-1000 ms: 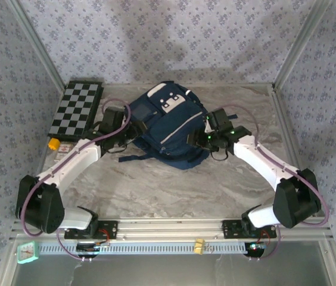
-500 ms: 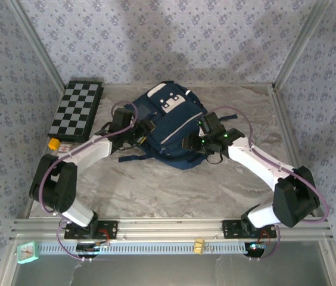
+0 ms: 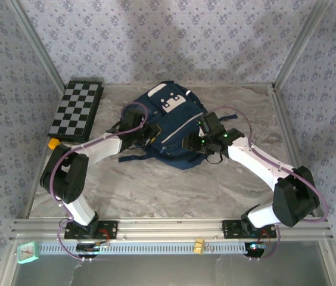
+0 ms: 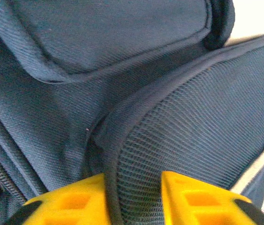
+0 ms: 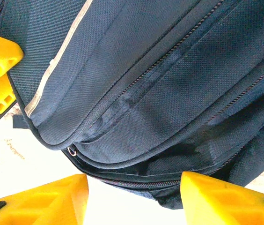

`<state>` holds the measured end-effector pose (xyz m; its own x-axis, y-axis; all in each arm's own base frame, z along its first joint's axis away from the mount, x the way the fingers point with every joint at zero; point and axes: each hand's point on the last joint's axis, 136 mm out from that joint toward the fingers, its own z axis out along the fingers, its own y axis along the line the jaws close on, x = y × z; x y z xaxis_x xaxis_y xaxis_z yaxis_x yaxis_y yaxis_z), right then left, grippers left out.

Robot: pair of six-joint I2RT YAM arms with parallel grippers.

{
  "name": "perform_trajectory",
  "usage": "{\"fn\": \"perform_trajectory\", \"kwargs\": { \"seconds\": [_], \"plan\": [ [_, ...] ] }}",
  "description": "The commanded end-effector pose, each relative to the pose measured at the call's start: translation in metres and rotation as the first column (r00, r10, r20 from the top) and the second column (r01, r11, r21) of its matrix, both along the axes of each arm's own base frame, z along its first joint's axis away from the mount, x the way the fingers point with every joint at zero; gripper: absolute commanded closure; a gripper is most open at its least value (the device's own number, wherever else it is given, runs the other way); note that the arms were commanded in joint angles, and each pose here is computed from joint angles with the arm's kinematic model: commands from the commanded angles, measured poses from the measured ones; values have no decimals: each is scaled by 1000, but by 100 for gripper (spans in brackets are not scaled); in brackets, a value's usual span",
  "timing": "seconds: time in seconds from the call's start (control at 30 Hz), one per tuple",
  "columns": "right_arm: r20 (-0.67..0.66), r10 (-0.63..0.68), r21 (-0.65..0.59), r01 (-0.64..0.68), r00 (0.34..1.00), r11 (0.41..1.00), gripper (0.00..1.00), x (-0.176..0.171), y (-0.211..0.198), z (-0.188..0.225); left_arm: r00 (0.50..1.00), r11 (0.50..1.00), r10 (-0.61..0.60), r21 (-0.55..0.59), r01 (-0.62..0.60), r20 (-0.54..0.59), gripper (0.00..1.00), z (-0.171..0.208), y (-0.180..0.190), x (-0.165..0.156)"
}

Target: Pack the student bag

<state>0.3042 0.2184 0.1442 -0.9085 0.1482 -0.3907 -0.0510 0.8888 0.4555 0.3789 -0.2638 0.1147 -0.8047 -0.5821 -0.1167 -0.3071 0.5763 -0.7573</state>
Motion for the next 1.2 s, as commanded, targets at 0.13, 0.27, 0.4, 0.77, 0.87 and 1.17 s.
{"fn": "perform_trajectory", "kwargs": {
  "seconds": [0.13, 0.27, 0.4, 0.77, 0.87, 1.17],
  "plan": [
    [9, 2, -88, -1, 1000, 996, 44, 2, -11, 8, 997, 998, 43, -47, -40, 62, 89, 25, -19, 15],
    [13, 4, -160, -2, 1000, 987, 40, -2, -16, 13, 997, 996, 62, -72, -58, 52, 98, 28, -27, 11],
    [26, 5, -233, 1, 1000, 972, 35, -10, -12, 13, 996, 991, 71, -117, -65, 47, 100, 38, -37, 9],
    [71, -111, -238, 125, 991, 963, 33, -13, 22, 15, 998, 980, 44, -197, -35, 43, 100, 57, -59, 0],
    [110, -120, -235, 143, 987, 961, 33, -11, 34, 15, 998, 978, 39, -208, -28, 46, 100, 60, -63, -1],
    [125, -174, -283, 204, 977, 937, 39, 1, 37, -2, 998, 974, 52, -223, -40, 45, 100, 67, -62, -3]
  ]
}}
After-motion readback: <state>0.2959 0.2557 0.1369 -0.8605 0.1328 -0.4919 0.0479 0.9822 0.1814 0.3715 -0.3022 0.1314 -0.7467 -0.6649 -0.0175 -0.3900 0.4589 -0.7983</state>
